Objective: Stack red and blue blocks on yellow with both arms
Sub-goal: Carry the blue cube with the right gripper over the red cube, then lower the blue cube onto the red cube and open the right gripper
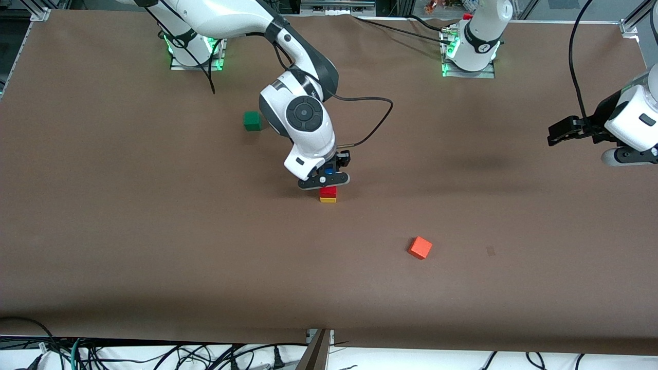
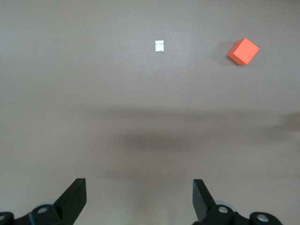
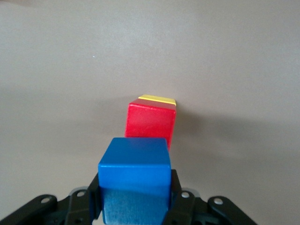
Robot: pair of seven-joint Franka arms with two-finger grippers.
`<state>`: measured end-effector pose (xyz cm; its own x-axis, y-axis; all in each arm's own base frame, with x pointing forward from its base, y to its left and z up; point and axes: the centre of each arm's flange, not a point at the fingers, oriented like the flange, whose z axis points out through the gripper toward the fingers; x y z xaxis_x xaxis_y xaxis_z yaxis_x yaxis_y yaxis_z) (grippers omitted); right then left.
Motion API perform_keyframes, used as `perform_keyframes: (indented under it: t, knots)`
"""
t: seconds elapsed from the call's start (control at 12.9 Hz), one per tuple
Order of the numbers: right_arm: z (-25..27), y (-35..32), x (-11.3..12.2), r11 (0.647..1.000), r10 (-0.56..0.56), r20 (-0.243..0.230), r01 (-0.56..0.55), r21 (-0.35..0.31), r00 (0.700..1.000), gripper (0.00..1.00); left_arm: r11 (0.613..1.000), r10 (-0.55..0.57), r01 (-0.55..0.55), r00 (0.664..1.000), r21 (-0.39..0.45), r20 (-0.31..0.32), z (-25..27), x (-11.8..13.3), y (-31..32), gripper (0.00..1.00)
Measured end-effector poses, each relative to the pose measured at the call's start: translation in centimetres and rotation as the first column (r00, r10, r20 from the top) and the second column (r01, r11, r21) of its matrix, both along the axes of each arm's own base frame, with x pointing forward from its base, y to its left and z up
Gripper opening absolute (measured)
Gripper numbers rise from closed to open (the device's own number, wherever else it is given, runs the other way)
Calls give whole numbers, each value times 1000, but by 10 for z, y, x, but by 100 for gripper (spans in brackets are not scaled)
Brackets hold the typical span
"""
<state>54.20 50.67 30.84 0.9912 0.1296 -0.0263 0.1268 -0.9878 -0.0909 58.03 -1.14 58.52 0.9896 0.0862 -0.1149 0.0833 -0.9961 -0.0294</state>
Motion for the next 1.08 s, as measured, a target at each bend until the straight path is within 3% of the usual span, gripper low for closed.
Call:
perform_keyframes:
  t: [1.08]
  knots:
    - [-13,4,2,999,-37,31,38,-9,999,55,1000,0,0,1000,-1,17,2,2,2,100]
